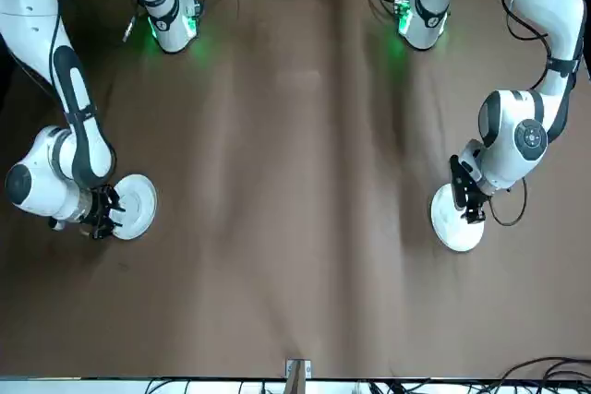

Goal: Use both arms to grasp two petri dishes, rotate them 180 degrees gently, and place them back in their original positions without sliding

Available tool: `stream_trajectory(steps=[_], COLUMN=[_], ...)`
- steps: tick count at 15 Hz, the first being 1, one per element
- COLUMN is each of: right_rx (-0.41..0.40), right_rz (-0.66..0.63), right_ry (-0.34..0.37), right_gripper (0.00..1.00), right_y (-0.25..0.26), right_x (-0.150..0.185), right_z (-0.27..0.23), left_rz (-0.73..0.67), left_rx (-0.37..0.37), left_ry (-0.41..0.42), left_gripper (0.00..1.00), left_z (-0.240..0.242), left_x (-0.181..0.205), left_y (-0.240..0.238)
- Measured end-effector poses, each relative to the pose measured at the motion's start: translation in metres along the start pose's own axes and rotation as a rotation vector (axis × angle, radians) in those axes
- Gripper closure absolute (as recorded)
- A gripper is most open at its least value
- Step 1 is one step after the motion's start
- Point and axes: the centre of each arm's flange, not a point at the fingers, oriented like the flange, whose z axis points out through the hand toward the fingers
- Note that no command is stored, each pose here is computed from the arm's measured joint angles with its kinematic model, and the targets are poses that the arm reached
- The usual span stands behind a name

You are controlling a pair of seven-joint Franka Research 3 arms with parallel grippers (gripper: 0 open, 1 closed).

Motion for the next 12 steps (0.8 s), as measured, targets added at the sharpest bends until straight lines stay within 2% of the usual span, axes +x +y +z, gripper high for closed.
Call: stream_trajectory(steps=[2, 3, 4, 8, 12], right_rx=[0.005, 0.01, 0.012, 0.012, 0.01], right_rz=[0.0, -0.001, -0.001, 0.0, 0.001], right_ry=[0.001, 0.002, 0.003, 0.006, 0.006], right_gripper=[0.62, 0.63, 0.63, 0.64, 0.64], right_y=[-0.001, -0.001, -0.002, -0.002, -0.002], right_x=[0.0, 0.0, 0.0, 0.001, 0.001], right_z=[0.003, 0.005, 0.007, 0.019, 0.023], left_rz=[-0.001, 0.003, 0.003, 0.004, 0.005], left_rx=[-0.003, -0.005, -0.01, -0.036, -0.061], left_ry=[0.002, 0.003, 0.005, 0.012, 0.02], left_gripper=[0.27, 0.32, 0.32, 0.44, 0.44], left_z=[0.006, 0.01, 0.015, 0.033, 0.048], left_x=[-0.008, -0.011, -0.013, -0.013, -0.011], left_y=[0.002, 0.003, 0.004, 0.009, 0.013])
